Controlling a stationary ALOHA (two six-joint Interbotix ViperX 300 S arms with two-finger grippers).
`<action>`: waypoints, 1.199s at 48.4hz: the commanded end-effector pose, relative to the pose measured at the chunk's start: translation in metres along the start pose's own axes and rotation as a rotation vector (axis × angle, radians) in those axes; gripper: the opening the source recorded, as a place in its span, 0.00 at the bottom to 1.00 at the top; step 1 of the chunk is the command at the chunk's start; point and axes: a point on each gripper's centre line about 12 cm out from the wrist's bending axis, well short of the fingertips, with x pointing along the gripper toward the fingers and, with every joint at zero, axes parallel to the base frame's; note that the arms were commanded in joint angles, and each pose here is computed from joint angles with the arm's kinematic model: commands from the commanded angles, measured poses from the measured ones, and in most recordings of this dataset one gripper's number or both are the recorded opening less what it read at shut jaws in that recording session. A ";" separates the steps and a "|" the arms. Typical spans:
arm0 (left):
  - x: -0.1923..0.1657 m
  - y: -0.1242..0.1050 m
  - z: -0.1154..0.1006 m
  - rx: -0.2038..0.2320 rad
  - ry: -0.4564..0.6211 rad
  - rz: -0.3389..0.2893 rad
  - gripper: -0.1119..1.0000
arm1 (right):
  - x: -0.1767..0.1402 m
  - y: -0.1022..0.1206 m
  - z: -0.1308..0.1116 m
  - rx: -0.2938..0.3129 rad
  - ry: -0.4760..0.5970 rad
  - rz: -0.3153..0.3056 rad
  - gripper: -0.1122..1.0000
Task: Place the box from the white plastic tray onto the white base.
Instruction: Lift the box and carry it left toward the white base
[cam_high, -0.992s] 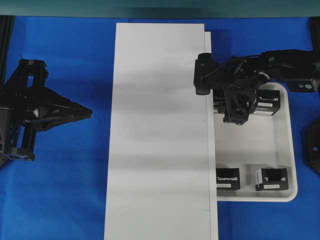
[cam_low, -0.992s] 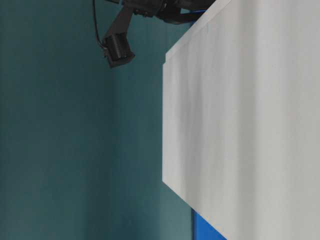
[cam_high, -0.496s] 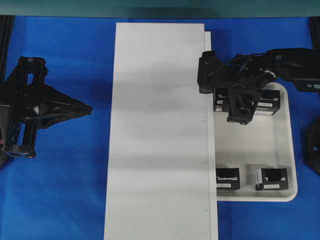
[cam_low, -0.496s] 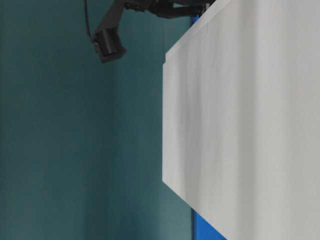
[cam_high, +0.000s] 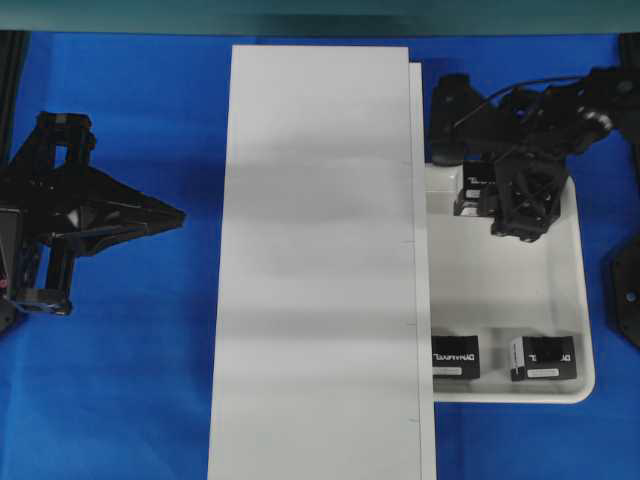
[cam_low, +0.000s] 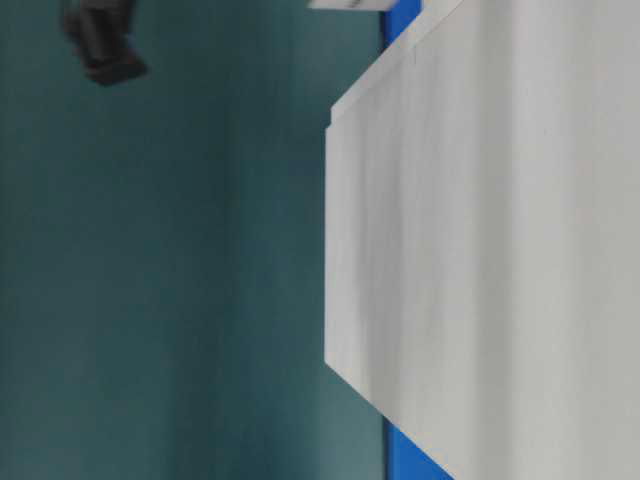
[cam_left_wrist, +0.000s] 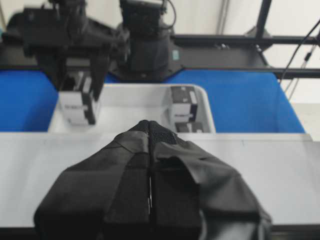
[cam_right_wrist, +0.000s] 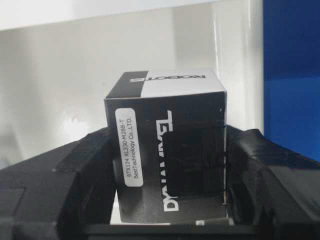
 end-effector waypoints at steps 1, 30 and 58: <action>0.001 0.000 0.013 0.001 -0.035 0.001 0.04 | -0.021 0.001 0.009 -0.009 -0.028 0.001 0.64; -0.001 0.000 0.014 0.002 -0.040 0.001 0.04 | -0.085 -0.007 0.044 -0.012 -0.079 -0.010 0.64; -0.001 0.000 0.015 0.000 -0.043 0.001 0.04 | -0.081 -0.034 0.100 -0.027 -0.100 -0.029 0.64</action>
